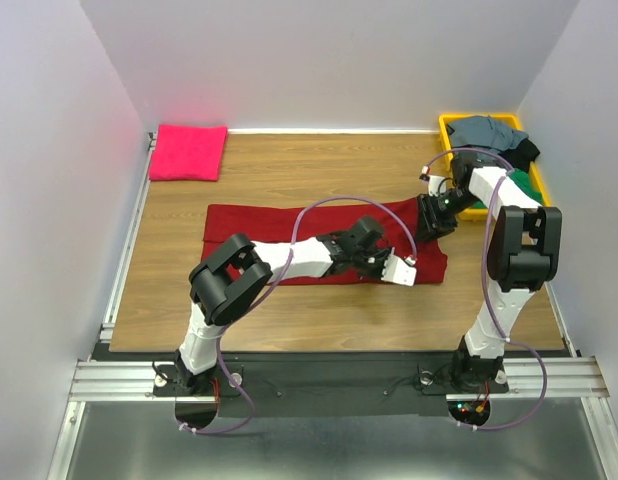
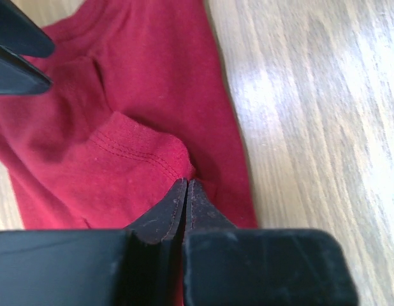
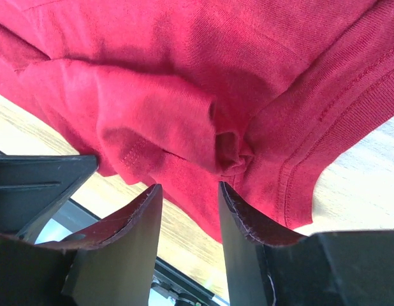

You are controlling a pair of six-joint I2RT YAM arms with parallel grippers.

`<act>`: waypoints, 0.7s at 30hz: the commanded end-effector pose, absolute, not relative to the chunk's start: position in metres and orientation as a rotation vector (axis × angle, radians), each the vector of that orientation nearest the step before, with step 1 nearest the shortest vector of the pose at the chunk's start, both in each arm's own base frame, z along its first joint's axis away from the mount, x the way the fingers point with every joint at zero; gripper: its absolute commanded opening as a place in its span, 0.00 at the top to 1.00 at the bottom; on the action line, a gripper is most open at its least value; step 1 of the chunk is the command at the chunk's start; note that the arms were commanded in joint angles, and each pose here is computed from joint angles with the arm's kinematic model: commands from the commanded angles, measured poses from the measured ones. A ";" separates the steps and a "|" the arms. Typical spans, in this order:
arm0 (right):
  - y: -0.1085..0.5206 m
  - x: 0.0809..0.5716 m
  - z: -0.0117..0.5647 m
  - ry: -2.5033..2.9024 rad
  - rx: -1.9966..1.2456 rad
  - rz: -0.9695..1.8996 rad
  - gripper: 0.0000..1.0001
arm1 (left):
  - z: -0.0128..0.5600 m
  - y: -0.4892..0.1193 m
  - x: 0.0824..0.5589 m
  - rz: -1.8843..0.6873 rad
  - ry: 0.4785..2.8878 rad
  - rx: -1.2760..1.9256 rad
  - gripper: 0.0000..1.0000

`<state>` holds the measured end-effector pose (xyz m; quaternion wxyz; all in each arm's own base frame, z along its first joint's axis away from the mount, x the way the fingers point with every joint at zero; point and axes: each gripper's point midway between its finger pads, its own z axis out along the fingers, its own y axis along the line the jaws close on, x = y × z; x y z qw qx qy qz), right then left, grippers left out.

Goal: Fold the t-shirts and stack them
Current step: Fold the tshirt

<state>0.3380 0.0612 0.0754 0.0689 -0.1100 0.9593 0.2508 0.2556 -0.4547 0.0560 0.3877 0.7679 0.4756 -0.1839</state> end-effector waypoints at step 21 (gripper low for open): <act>0.065 0.389 0.152 2.604 -0.328 0.782 0.41 | 0.153 -0.446 0.329 -0.695 1.342 1.601 1.00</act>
